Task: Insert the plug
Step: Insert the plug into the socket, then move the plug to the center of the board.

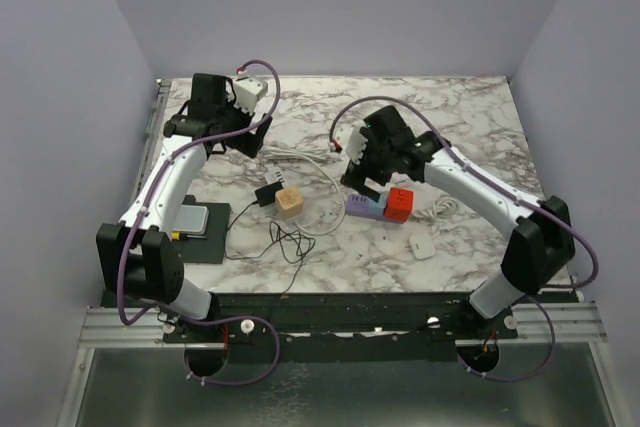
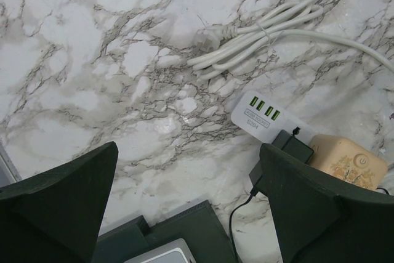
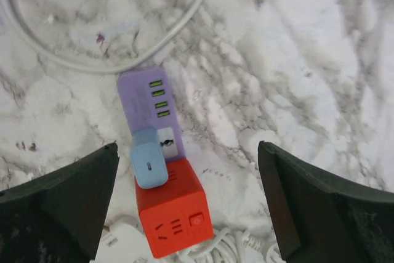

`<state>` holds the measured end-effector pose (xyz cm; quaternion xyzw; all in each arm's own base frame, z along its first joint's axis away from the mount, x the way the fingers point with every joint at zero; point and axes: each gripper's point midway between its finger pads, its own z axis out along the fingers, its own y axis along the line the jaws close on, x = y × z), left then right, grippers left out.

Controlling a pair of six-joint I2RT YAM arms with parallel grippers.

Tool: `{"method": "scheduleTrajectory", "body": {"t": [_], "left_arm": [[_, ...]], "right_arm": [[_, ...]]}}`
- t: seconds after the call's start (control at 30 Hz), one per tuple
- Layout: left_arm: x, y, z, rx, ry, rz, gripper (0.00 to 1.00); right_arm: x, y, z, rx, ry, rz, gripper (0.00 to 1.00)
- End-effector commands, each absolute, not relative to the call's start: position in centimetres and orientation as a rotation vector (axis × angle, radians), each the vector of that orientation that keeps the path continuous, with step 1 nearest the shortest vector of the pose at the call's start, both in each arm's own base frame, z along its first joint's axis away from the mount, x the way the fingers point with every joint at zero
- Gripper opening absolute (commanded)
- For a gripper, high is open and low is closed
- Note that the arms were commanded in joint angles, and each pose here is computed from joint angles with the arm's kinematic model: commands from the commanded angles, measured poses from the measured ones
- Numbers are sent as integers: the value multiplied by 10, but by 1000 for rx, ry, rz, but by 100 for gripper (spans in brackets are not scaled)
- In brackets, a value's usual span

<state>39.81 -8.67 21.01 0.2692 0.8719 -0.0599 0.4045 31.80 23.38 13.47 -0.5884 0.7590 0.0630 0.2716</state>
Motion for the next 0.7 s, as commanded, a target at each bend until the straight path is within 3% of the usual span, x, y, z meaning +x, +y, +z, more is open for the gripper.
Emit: {"method": "scheduleTrajectory", "body": {"t": [0.0, 0.1, 0.17, 0.47, 0.67], "left_arm": [[399, -87, 254, 662, 2099, -133, 99], [401, -83, 269, 655, 2064, -97, 99], [401, -80, 274, 662, 2051, -74, 99], [389, -83, 280, 722, 2020, -87, 99], [384, -89, 285, 731, 2008, -131, 99]], "right_arm": [[362, 220, 246, -883, 1910, 99, 100], [366, 171, 294, -257, 1884, 146, 100], [352, 147, 293, -39, 1932, 252, 100], [260, 98, 165, 299, 2434, 130, 100], [222, 71, 136, 489, 2488, 20, 100]]}}
